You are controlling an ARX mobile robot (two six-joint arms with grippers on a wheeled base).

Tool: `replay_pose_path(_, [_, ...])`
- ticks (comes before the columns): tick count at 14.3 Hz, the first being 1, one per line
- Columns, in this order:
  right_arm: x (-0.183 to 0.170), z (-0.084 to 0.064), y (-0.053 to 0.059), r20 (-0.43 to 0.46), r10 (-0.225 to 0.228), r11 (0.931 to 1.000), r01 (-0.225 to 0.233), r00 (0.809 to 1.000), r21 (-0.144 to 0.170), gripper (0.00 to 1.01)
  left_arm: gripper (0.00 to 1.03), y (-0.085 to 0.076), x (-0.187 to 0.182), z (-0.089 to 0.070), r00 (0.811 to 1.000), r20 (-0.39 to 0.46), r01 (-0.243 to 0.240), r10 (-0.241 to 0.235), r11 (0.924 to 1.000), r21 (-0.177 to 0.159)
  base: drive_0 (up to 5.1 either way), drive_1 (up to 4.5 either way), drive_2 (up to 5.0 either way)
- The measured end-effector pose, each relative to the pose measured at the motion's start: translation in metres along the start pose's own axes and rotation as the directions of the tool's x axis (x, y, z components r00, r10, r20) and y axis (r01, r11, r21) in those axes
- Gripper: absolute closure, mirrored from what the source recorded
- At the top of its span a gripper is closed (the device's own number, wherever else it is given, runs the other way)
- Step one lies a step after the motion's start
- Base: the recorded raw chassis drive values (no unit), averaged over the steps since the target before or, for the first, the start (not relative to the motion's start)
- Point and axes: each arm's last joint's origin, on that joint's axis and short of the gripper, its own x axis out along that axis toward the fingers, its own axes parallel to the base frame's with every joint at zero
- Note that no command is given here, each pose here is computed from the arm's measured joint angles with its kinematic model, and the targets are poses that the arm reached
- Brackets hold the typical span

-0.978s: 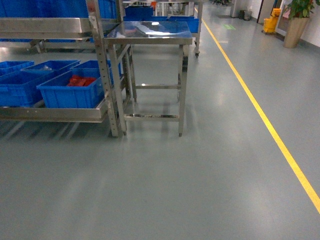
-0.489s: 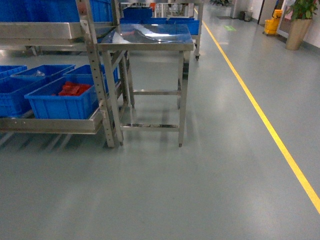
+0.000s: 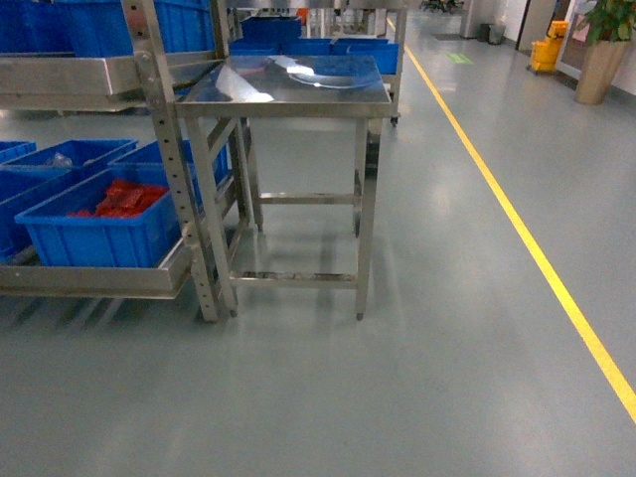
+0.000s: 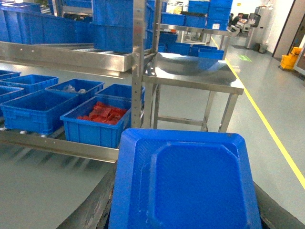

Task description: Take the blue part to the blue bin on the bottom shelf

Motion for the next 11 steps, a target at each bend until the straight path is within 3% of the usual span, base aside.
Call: replay_pose_path(11, [0.0000,0.0002,0.0000,0.002,0.000,1.0000,0.000,1.000,0.000,0.03,0.60,0.0000,-0.0002,0.0003,1.000,0.003,0.001,-0.001,1.0000,-0.002,0.0,4.28,-4.4])
